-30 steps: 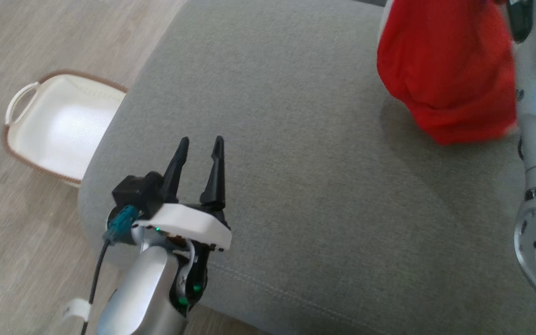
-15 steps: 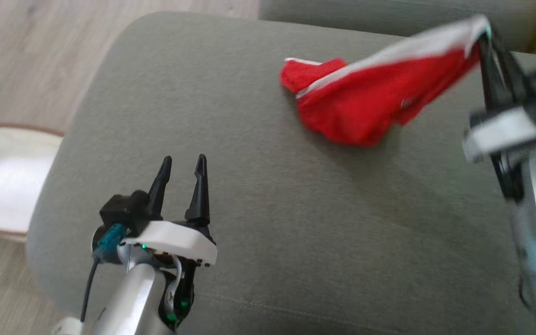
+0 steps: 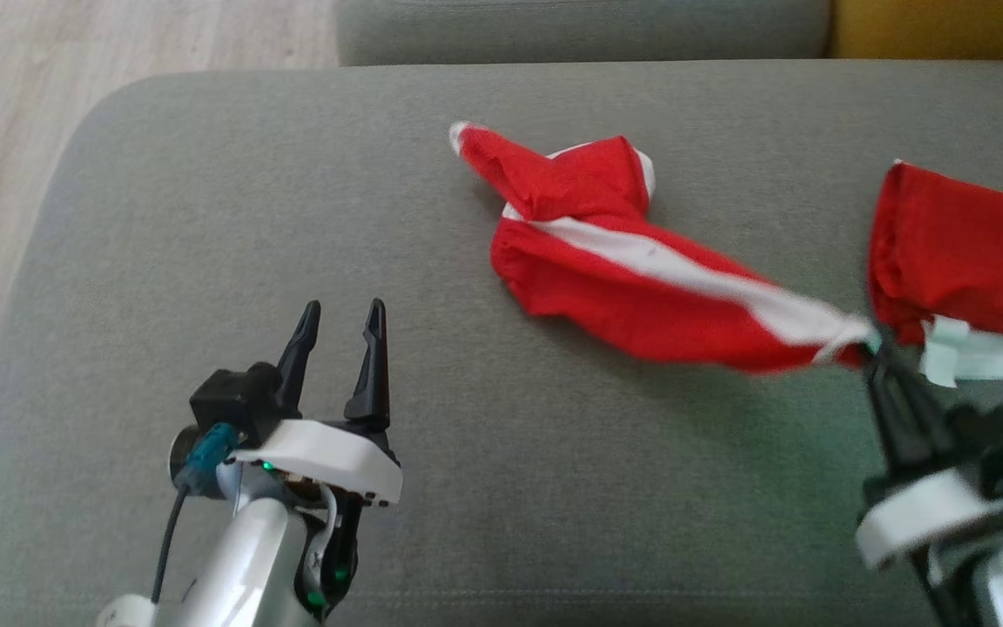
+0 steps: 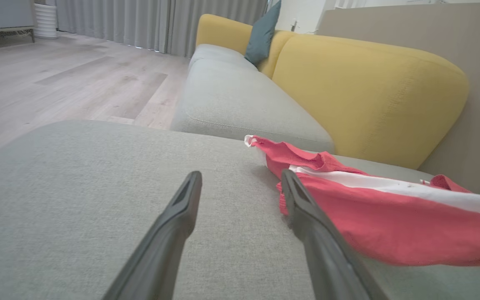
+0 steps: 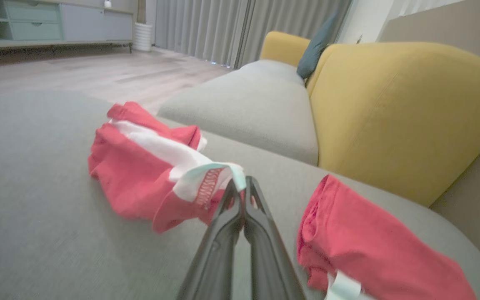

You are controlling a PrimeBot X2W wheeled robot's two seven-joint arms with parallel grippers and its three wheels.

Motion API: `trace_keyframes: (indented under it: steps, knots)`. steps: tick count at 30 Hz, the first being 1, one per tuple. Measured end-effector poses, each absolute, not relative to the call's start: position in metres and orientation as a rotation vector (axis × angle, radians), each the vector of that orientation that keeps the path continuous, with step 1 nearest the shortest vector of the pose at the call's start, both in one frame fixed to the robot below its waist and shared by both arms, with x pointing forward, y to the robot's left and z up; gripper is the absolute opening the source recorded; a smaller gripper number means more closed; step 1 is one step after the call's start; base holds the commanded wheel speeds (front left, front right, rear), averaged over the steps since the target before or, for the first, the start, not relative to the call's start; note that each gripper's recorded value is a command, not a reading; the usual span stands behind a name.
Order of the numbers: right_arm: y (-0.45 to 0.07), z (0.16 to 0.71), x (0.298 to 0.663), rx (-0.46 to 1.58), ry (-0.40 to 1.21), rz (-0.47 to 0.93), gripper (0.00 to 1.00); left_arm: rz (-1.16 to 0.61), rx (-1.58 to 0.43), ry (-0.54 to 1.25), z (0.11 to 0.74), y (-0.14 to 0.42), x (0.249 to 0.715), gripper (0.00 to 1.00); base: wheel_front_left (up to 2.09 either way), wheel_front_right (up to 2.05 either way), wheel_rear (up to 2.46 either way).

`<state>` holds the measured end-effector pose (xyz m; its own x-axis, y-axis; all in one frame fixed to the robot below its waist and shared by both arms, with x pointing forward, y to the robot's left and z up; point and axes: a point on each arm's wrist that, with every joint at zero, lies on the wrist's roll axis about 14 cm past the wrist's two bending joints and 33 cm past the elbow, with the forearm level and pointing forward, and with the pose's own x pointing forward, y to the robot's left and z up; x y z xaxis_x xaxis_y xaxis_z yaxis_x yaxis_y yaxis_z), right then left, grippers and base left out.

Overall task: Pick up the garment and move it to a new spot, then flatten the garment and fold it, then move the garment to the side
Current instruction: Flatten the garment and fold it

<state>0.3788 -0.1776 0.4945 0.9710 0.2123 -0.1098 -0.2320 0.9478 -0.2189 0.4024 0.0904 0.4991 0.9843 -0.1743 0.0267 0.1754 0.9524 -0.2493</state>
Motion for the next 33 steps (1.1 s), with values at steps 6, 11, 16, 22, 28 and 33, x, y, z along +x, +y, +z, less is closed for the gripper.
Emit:
trace_keyframes:
  steps: [6, 11, 16, 22, 28, 33]
  knots:
    - [-0.186, 0.450, 0.331, -0.215, 0.240, 0.207, 0.00, -0.227, -0.256, -0.001, 0.500, 0.074, 0.405, 1.00, 0.00, 0.00, 0.00]
    - [-0.195, 0.428, 0.321, -0.231, 0.314, 0.183, 1.00, -0.244, -0.253, 0.010, 0.496, 0.068, 0.406, 1.00, 0.00, 0.00, 0.00]
    - [-0.211, 0.426, 0.323, -0.212, 0.317, 0.116, 1.00, -0.249, -0.249, 0.018, 0.493, 0.066, 0.407, 1.00, 0.00, 0.00, 0.00]
    - [-0.216, 0.468, 0.351, -0.177, 0.160, 0.054, 1.00, -0.246, -0.248, 0.018, 0.493, 0.067, 0.407, 1.00, 0.00, 0.00, 0.00]
    - [-0.217, 0.514, 0.365, -0.128, -0.002, 0.005, 1.00, -0.237, -0.246, 0.005, 0.498, 0.071, 0.406, 1.00, 0.00, 0.00, 0.00]
    - [-0.202, 0.552, 0.378, -0.081, -0.138, 0.029, 1.00, -0.221, -0.247, -0.016, 0.504, 0.077, 0.404, 1.00, 0.00, 0.00, 0.00]
